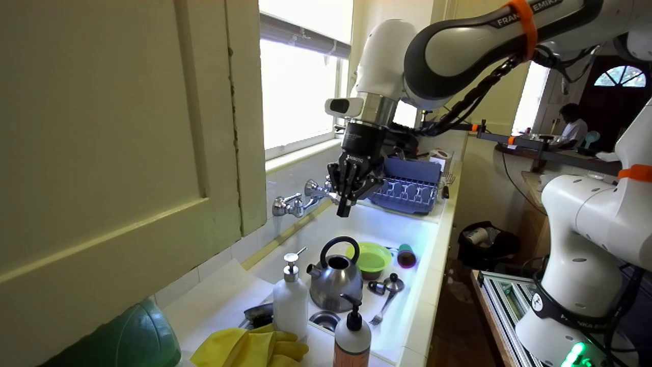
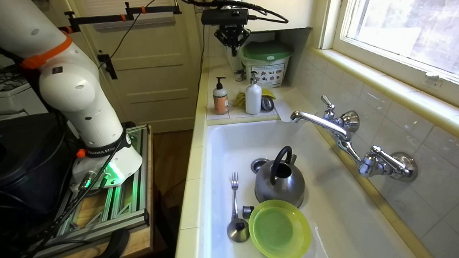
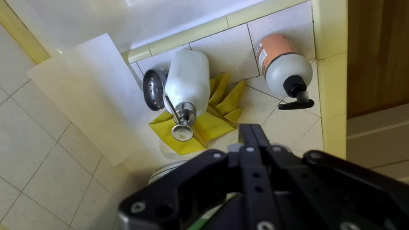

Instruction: Press the top of the white bottle

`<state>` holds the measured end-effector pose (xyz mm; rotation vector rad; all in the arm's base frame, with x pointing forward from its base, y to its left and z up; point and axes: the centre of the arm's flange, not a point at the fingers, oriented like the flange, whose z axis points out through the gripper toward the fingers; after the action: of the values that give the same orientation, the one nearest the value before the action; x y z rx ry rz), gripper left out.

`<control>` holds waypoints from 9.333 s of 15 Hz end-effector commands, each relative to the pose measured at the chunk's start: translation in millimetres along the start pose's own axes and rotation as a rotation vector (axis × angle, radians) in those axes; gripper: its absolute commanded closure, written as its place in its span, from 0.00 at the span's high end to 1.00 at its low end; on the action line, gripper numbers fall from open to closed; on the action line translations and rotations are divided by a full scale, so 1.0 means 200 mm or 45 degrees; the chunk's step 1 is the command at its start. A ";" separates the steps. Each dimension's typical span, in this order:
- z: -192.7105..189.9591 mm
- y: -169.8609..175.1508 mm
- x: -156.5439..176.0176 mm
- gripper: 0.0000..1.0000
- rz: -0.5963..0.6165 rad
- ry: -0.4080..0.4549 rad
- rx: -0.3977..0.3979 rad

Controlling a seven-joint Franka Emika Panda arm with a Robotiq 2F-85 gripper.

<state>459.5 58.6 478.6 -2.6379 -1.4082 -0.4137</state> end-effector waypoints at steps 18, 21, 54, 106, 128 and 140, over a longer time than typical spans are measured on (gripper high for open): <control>0.21 0.07 -0.10 0.00 -0.069 0.195 0.006; 0.29 0.10 -0.09 0.00 -0.085 0.266 -0.023; 0.66 0.26 0.07 0.00 -0.136 0.439 -0.167; 0.54 0.17 0.13 0.00 -0.033 0.139 -0.114; 0.86 0.16 -0.07 0.00 -0.064 -0.007 -0.051; 0.75 0.17 0.07 0.00 -0.005 0.211 -0.028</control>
<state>523.6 83.4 372.7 -2.5886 -1.3733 -0.6894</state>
